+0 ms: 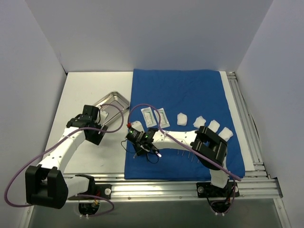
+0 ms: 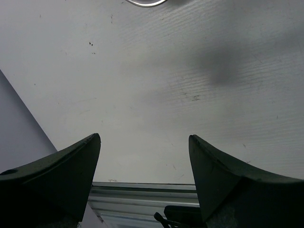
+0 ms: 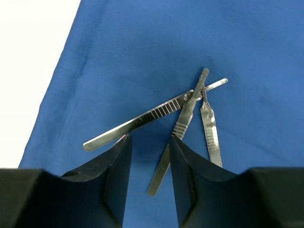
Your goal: Prepare the surgical pack
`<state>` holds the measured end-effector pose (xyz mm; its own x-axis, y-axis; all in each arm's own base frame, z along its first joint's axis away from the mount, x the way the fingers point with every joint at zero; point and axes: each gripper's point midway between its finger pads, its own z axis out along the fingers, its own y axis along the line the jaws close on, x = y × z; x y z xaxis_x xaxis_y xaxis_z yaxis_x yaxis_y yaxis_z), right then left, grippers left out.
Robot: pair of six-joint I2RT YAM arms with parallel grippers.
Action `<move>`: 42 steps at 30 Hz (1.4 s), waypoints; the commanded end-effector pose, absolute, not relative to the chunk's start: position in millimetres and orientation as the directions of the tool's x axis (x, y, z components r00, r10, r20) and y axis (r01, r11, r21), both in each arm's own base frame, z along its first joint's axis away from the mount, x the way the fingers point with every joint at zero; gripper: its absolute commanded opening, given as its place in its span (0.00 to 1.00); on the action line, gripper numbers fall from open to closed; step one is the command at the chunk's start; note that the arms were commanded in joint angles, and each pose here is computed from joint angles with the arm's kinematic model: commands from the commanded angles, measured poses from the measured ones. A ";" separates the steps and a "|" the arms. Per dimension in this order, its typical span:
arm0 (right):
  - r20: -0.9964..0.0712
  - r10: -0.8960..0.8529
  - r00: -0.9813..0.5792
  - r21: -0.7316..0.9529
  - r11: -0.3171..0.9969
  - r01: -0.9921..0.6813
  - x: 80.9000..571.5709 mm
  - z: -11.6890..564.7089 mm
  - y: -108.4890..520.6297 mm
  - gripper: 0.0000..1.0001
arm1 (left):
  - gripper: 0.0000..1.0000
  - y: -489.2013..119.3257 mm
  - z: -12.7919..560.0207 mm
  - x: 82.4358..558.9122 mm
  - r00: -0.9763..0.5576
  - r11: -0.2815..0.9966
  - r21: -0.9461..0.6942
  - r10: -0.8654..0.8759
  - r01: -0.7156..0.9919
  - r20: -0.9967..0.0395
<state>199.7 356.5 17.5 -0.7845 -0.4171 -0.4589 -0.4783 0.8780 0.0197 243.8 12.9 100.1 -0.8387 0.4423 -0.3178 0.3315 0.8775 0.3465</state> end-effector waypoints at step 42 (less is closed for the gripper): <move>-0.456 -0.313 -0.833 0.012 0.934 -0.357 193.8 14.5 322.9 0.00 | 0.84 7.9 117.2 257.8 -0.811 0.896 0.335 0.416 0.291 -0.411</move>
<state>196.1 339.5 10.9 -0.8203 -0.3266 -0.4694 -0.3921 0.9188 0.0460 244.5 11.7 100.4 -0.8379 0.4359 -0.3285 0.3272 0.8828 0.3369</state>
